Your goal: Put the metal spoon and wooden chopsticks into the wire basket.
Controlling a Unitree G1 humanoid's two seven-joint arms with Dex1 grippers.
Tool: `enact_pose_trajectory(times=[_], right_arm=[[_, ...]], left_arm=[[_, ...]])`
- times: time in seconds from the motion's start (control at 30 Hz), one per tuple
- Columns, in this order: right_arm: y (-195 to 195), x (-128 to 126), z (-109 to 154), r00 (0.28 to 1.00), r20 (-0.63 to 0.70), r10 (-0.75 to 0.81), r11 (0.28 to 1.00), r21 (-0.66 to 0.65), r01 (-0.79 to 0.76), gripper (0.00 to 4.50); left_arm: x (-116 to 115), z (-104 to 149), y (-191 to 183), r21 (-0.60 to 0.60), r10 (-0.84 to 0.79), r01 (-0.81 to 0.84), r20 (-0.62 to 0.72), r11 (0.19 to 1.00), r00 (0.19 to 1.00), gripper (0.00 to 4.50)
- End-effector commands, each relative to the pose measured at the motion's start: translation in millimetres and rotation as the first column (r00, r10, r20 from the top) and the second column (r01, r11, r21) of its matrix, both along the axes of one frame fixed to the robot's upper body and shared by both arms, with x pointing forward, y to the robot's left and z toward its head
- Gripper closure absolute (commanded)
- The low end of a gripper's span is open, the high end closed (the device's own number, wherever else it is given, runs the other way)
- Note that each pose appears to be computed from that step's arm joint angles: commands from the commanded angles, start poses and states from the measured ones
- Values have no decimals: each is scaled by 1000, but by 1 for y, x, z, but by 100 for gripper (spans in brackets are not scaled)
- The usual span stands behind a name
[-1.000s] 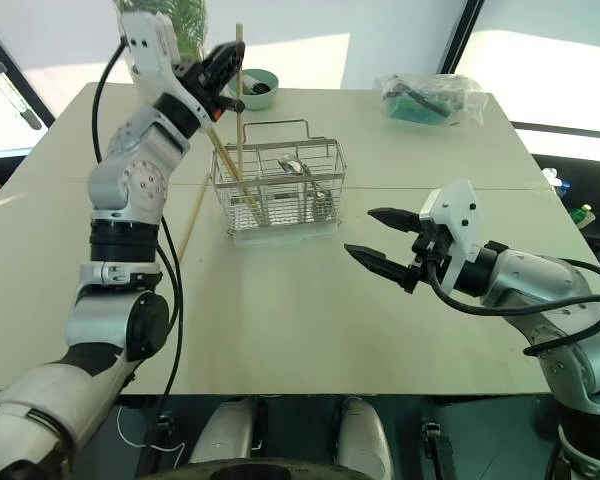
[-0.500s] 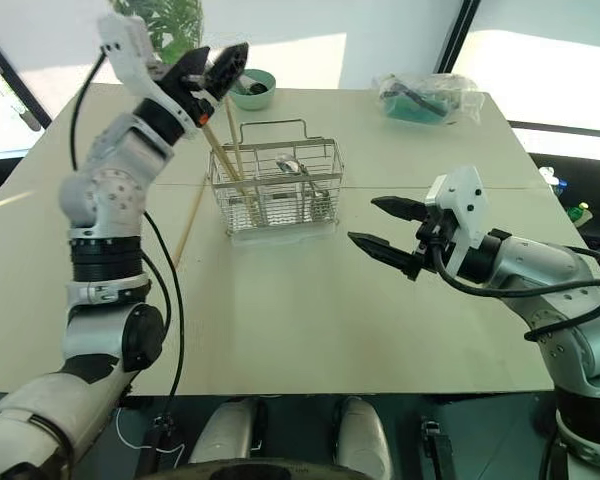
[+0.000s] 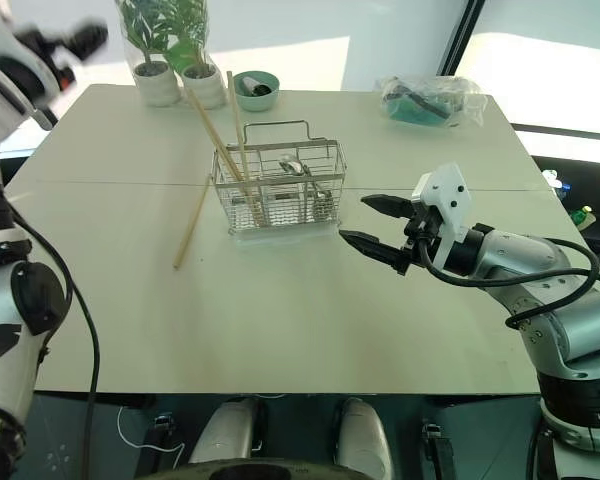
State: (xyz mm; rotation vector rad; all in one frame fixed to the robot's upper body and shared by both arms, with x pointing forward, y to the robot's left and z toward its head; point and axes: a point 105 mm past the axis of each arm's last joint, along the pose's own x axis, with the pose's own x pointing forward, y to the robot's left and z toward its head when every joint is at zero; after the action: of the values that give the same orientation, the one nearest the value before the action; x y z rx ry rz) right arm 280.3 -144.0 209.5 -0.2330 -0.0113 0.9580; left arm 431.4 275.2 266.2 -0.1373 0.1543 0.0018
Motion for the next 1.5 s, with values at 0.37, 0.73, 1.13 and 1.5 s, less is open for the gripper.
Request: enact_pose_trajectory(times=[0.37,0.73,1.13,1.5], right_arm=[[5,-1,9,999,47,10,1000,6,-10,109],[6,-14,-2,1000,25,15,1000,-12,-15,109],[4,-13,0,1000,26,1,1000,-2,-1,109],[3,-12,0,1000,21,5,1000,-2,-5,109]], left_arm=[[23,-122,-52,53,-63,87,-354,995,933,7],[16,-150,-76,49,-137,190,-524,981,840,7],[13,-157,-76,7,-97,122,-556,993,826,346],[19,-140,-55,-14,-38,35,-471,999,881,446]])
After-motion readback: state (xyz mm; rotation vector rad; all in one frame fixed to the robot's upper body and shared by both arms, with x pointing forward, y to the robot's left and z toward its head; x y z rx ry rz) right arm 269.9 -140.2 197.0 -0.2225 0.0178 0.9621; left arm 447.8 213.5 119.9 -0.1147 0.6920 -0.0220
